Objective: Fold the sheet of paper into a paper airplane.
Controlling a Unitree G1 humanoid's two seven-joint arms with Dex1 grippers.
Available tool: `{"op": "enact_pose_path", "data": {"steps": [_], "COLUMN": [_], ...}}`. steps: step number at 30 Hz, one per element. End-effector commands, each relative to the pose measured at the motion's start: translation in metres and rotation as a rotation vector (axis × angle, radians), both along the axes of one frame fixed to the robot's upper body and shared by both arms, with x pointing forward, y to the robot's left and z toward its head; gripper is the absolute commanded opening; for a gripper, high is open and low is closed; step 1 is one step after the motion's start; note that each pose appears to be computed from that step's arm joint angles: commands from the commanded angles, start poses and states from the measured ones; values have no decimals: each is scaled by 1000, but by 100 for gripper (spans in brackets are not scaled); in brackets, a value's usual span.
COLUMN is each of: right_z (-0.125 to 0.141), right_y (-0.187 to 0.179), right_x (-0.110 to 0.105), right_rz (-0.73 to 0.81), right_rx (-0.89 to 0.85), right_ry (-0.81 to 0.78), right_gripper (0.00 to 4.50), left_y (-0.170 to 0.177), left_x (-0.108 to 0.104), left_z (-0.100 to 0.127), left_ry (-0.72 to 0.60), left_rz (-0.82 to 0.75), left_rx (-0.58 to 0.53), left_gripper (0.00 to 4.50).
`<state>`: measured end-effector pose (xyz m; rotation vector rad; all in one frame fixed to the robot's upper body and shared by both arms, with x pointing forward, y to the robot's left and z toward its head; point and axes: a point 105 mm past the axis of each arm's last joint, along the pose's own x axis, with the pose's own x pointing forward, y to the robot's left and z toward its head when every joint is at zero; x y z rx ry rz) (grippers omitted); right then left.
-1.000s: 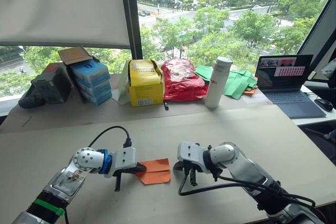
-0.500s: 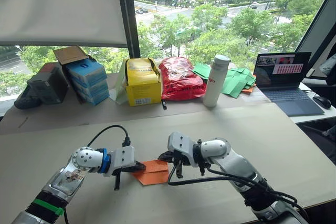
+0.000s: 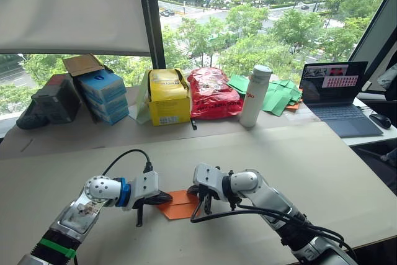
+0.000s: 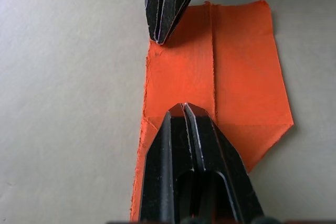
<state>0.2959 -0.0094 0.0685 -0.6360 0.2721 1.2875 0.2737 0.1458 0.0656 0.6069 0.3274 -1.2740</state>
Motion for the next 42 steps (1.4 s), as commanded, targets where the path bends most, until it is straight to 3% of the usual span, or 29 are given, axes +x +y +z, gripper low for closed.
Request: {"op": "enact_pose_path", "data": {"steps": [1,7,24,31,35,42], "right_z": [-24,-24,-20,-18,-16,3], "right_y": [-8,-6,-2,0,1,6], "right_x": [-4,-4,1,1,1,1], "right_rz": [-26,-29,-35,-24,-20,-18], "right_rx": [-81,-80,-74,-69,-65,-18], "right_ry": [58,57,37,34,30,15], "right_gripper": [5,5,5,5,5,5], "left_y": [-3,-1,61,84,88,83], "left_x": [-10,-14,-37,-40,-37,-18], "left_z": [-20,-26,-47,-45,-39,3], "left_ry": [71,89,141,139,123,88], "left_rz": [-10,-13,95,157,186,245], "left_rx": [32,52,205,233,214,57], "left_gripper": [0,0,0,0,0,0]}}
